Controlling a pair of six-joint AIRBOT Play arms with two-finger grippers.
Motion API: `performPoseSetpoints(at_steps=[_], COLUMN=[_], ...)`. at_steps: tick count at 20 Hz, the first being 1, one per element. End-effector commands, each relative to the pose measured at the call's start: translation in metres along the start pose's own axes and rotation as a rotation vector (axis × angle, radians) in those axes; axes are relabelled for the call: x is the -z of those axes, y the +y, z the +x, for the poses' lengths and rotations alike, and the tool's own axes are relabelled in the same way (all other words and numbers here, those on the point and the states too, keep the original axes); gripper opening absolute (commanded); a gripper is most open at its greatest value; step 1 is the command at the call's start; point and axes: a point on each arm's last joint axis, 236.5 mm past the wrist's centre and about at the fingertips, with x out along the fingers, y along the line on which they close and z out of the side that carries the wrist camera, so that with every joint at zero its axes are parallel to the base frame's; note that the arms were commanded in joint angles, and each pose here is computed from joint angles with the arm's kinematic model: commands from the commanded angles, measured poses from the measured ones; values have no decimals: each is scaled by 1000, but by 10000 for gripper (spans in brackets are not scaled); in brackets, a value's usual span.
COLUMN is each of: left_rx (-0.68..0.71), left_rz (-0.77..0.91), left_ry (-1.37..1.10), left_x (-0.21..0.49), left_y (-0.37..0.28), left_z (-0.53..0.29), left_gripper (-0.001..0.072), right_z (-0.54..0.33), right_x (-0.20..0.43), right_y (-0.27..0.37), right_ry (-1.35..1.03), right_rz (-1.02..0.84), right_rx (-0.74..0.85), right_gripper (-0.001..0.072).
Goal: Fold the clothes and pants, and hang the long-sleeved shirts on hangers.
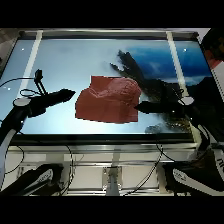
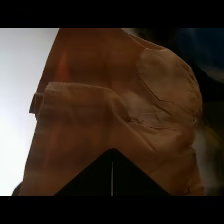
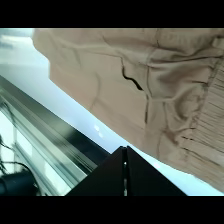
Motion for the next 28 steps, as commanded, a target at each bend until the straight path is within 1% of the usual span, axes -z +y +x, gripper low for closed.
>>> performPoseSetpoints(at_steps=[1, 3, 4, 6, 8, 10, 12, 13, 14, 15, 16, 17, 19, 24, 28], left_rx=[23, 22, 25, 4, -12, 0, 4, 4, 3, -1, -9, -20, -48, -125, -156], left_rz=[-93, -173, -200, -349, -428, -522, -566, -573, -580, -587, -602, -633, -673, -821, -818], left_ry=[-7, -17, -24, -71, -125, -139, -136, -125, -112, -101, -93, -79, -45, 20, -20], left_x=[31, 56, 68, 87, 102, 116, 125, 129, 132, 134, 136, 140, 149, 170, 166], left_y=[-14, -16, -18, -9, 1, 4, 6, 6, 7, 8, 10, 14, 22, 48, 67], left_z=[-24, -38, -44, -55, -63, -67, -68, -67, -66, -64, -63, -60, -54, -39, -31], left_gripper=[2, 2, 2, 2, 2, 4, 7, 22, 25, 211, 501, 519, 519, 519, 504], right_z=[-11, -19, -24, -30, -29, -25, -24, -23, -23, -22, -22, -21, -20, 0, 11], right_x=[4, 14, 16, 22, 32, 43, 48, 49, 52, 55, 60, 66, 71, 76, 71], right_y=[6, 10, 6, -3, -7, -11, -14, -16, -19, -22, -27, -32, -36, -42, -62], right_ry=[-132, -204, -239, -293, -281, -251, -240, -236, -229, -218, -203, -185, -174, -165, -215], right_rz=[128, 221, 261, 350, 442, 468, 492, 502, 512, 530, 546, 586, 670, 710, 742], right_rx=[-50, -89, -81, -54, -62, -58, -47, -38, -25, -10, 13, 35, 55, 79, 137], right_gripper=[14, 14, 15, 15, 16, 18, 27, 111, 334, 440, 441, 442, 447, 440, 439])
